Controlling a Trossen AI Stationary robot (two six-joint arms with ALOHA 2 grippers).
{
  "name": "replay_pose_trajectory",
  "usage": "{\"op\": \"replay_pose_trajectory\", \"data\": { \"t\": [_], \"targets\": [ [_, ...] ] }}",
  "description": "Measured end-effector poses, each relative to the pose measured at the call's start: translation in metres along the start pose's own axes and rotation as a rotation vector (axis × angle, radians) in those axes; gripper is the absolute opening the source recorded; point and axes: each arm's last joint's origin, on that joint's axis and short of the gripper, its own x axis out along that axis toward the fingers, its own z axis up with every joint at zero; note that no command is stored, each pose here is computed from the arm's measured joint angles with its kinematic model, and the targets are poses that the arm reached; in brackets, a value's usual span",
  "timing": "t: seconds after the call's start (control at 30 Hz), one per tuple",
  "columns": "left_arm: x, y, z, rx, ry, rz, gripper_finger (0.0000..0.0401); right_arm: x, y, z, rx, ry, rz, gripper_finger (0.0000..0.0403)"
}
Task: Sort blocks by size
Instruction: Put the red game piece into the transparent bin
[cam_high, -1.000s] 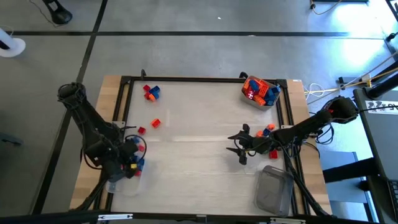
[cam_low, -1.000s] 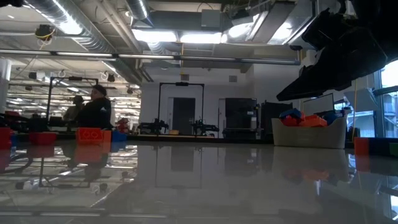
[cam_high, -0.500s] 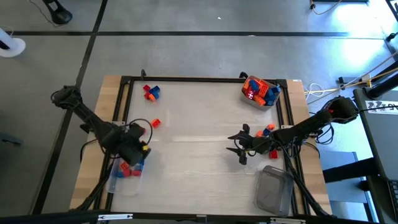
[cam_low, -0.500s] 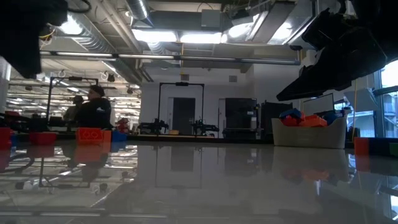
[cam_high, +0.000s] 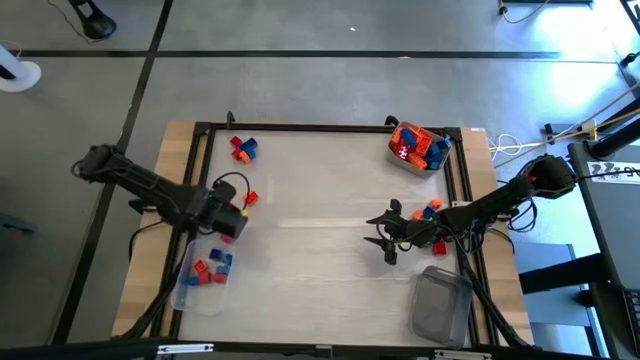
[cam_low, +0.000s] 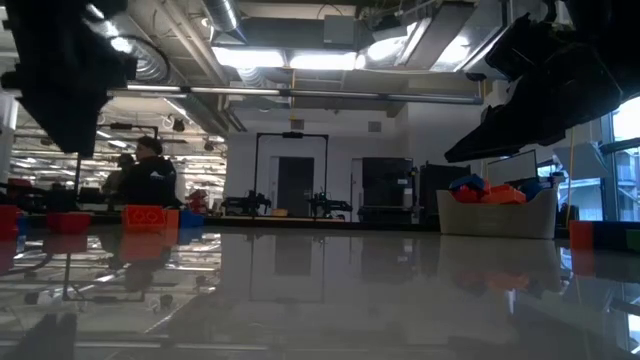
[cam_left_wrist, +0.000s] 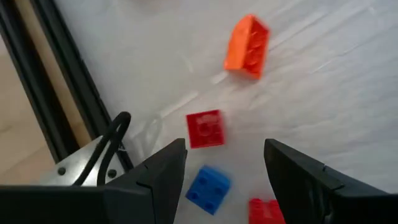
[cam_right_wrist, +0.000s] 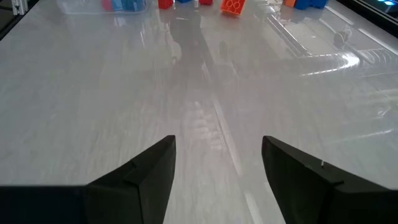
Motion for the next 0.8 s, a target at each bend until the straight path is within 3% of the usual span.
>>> {"op": "replay_pose_trajectory", "data": {
  "t": [0.23, 0.63, 0.8],
  "targets": [
    [0.026, 0.003, 0.001, 0.029, 0.067, 0.015, 0.0211, 0.0, 0.0, 0.0, 0.0, 0.0, 0.0, 0.0237],
    [0.057, 0.014, 0.004, 0.011, 0.148, 0.05, 0.0262, 0.0, 0.0, 0.0, 0.0, 0.0, 0.0, 0.0237],
    [0.073, 0.015, 0.0, 0.008, 0.18, 0.007, 0.0263, 0.0, 0.0, 0.0, 0.0, 0.0, 0.0, 0.0237]
  ]
}}
